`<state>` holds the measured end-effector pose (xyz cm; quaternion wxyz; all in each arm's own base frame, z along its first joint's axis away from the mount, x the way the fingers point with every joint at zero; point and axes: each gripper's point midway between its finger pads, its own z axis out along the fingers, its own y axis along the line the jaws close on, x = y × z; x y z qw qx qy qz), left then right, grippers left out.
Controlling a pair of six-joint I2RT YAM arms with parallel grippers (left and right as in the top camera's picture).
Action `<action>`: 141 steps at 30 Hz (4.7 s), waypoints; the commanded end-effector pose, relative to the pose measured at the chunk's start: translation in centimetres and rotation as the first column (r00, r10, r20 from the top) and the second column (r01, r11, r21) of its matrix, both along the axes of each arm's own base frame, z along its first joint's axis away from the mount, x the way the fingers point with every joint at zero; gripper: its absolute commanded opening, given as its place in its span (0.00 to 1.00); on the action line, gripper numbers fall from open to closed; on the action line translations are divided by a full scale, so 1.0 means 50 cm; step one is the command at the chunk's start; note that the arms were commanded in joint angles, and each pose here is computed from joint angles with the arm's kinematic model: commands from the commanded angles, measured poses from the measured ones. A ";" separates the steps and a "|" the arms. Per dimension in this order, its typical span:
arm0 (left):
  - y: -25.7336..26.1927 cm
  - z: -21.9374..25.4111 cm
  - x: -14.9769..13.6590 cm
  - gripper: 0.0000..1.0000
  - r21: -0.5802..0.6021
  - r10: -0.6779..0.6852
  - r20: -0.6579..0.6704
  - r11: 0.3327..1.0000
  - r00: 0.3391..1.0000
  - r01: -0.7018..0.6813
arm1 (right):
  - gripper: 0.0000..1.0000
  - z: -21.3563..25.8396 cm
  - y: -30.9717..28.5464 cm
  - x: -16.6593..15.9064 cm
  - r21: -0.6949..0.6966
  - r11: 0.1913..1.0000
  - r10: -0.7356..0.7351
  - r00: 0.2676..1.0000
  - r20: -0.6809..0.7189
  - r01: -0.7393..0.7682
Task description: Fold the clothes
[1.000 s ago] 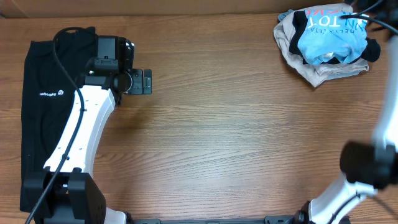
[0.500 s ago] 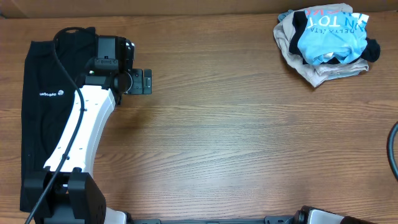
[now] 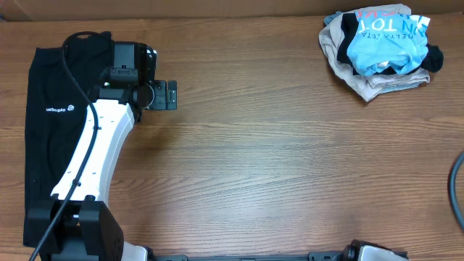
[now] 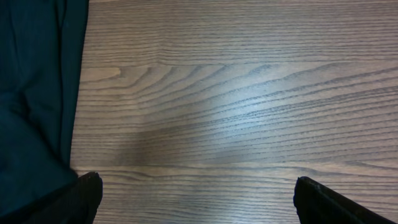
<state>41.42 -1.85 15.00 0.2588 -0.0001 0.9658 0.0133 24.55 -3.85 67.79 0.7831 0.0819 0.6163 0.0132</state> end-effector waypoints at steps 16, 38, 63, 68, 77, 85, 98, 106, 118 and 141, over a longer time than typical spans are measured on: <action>0.000 0.011 0.007 1.00 -0.016 0.012 0.015 1.000 1.000 -0.011 | 1.00 -0.165 0.156 0.088 -0.038 0.938 0.345 0.938 0.038 -0.343; 0.000 0.011 0.007 1.00 -0.016 0.012 0.015 1.000 1.000 -0.011 | 1.00 -0.695 0.144 0.052 0.026 0.960 0.280 0.957 -0.076 -0.279; 0.000 0.011 0.007 1.00 -0.016 0.012 0.015 1.000 1.000 -0.011 | 1.00 -0.995 0.141 0.006 0.075 0.959 0.282 0.937 -0.205 -0.272; 0.000 0.011 0.007 1.00 -0.016 0.012 0.015 1.000 1.000 -0.012 | 1.00 -1.029 0.141 0.001 0.089 0.960 0.280 0.922 -0.269 -0.265; 0.000 0.011 0.007 1.00 -0.016 0.012 0.015 1.000 1.000 -0.011 | 1.00 -1.011 0.141 -0.003 0.081 0.960 0.281 0.931 -0.232 -0.270; 0.000 0.011 0.007 1.00 -0.016 0.012 0.015 1.000 1.000 -0.012 | 1.00 -1.012 0.141 -0.003 0.081 0.960 0.281 0.931 -0.233 -0.269; 0.000 0.011 0.007 1.00 -0.016 0.012 0.015 1.000 1.000 -0.011 | 1.00 -1.012 0.141 -0.003 0.081 0.960 0.281 0.931 -0.233 -0.269; 0.000 0.011 0.007 1.00 -0.015 0.012 0.015 1.000 1.000 -0.012 | 1.00 -1.012 0.141 -0.003 0.081 0.960 0.281 0.931 -0.233 -0.269; 0.006 0.218 -0.084 1.00 -0.036 0.015 0.283 0.999 0.959 -0.005 | 1.00 -1.012 0.141 -0.003 0.081 0.960 0.281 0.931 -0.233 -0.269; 0.065 0.111 -0.324 1.00 -0.177 0.180 0.807 0.982 0.562 -0.061 | 1.00 -1.012 0.141 -0.003 0.081 0.960 0.281 0.931 -0.233 -0.269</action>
